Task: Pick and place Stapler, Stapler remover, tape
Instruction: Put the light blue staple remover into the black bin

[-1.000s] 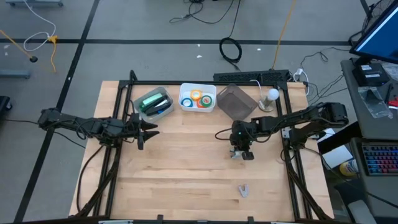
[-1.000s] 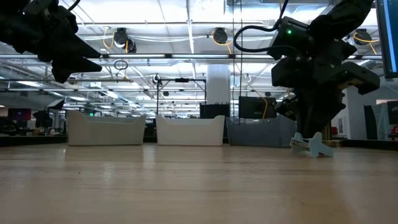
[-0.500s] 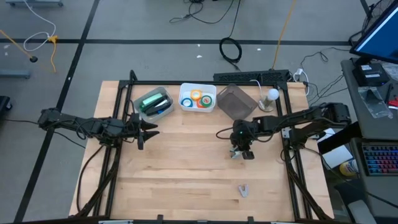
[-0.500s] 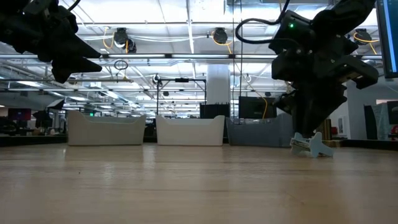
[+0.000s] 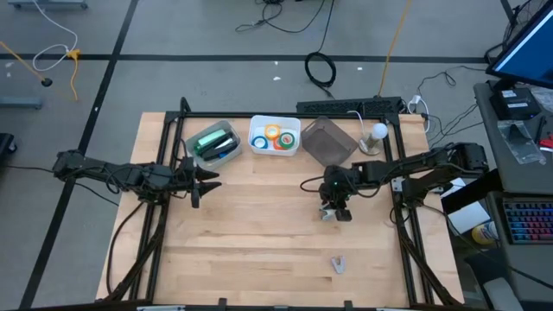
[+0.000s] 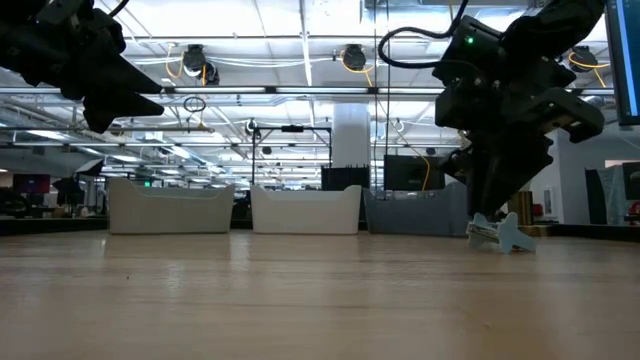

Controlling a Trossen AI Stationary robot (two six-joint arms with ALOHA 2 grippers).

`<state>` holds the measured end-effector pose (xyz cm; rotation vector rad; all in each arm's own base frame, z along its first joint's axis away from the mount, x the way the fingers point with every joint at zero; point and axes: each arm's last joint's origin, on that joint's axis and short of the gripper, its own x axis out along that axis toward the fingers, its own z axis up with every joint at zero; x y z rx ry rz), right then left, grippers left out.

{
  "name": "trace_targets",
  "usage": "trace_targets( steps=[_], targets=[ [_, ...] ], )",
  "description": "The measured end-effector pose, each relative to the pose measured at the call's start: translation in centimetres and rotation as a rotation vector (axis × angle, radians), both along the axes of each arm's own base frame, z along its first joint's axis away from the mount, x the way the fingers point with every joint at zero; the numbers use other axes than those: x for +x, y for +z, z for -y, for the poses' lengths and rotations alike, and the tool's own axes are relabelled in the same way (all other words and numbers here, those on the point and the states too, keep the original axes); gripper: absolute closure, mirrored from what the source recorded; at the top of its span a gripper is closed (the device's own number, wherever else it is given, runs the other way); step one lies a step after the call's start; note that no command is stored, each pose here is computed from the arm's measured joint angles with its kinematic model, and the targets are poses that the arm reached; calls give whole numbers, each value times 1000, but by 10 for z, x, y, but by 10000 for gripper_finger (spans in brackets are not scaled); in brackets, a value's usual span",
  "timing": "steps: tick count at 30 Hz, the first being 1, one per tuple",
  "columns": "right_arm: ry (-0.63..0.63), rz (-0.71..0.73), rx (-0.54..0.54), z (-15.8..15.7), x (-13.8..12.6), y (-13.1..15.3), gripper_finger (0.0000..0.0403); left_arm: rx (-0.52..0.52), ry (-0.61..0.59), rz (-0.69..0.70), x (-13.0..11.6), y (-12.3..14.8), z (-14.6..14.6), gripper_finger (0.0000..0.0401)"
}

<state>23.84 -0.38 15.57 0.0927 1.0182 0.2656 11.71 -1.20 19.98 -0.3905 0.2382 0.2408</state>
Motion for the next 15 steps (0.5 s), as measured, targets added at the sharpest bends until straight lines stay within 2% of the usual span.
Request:
trace_targets(
  steps=[9, 15],
  targets=[
    [-13, 6, 6, 0, -2, -5, 325, -2, 0, 0, 0, 0, 0, 219],
    [-12, 29, 4, 0, 0, -4, 341, -7, 2, 2, 0, 0, 0, 219]
  ],
)
